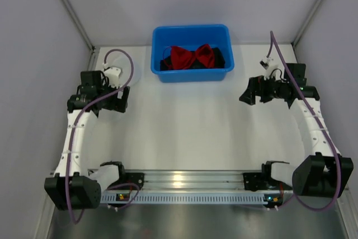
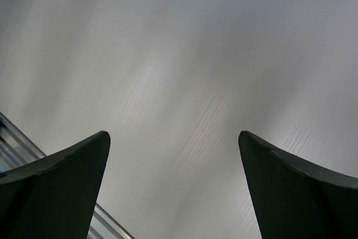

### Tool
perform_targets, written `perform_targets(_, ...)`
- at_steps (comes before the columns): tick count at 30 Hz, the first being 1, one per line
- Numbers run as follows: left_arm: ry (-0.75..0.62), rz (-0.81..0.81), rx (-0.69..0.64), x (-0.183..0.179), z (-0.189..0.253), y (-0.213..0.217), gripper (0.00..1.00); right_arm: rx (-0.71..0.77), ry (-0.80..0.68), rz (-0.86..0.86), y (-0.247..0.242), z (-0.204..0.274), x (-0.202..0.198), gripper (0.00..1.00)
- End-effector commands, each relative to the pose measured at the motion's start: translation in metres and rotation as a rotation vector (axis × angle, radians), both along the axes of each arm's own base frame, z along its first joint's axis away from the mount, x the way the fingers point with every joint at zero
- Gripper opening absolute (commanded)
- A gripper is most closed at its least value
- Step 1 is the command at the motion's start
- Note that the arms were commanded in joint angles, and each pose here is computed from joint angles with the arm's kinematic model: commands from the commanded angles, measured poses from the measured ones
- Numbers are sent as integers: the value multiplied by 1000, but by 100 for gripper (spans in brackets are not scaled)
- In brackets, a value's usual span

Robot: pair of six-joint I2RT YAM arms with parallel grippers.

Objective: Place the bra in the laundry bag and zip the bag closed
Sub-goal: Adjust the laundry bag at the center of the board.

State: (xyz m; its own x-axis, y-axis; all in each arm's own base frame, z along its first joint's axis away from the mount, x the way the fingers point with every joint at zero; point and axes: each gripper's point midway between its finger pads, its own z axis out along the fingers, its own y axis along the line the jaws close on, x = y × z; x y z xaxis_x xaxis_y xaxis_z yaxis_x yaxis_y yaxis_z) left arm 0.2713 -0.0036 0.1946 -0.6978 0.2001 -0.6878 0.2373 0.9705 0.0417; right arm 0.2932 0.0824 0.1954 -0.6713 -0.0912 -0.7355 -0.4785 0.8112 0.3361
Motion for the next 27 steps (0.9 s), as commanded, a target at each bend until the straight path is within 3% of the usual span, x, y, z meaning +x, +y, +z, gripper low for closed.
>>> perform_targets(1, -5, -56, 214, 36, 19, 32, 98, 11, 2, 44, 5, 2, -2, 99)
perform_targets(6, 70, -159, 246, 75, 19, 68, 98, 21, 16, 68, 10, 1, -2, 99)
perform_targets(7, 133, -195, 199, 79, 3, 69, 98, 20, 17, 70, 11, 1, -3, 99)
perform_targets(13, 130, -273, 122, 111, -5, 118, 98, 16, 29, 88, 13, -2, -5, 99)
perform_targets(27, 108, -448, -184, 105, -59, 91, 95, 4, 46, 87, 12, -7, -5, 99)
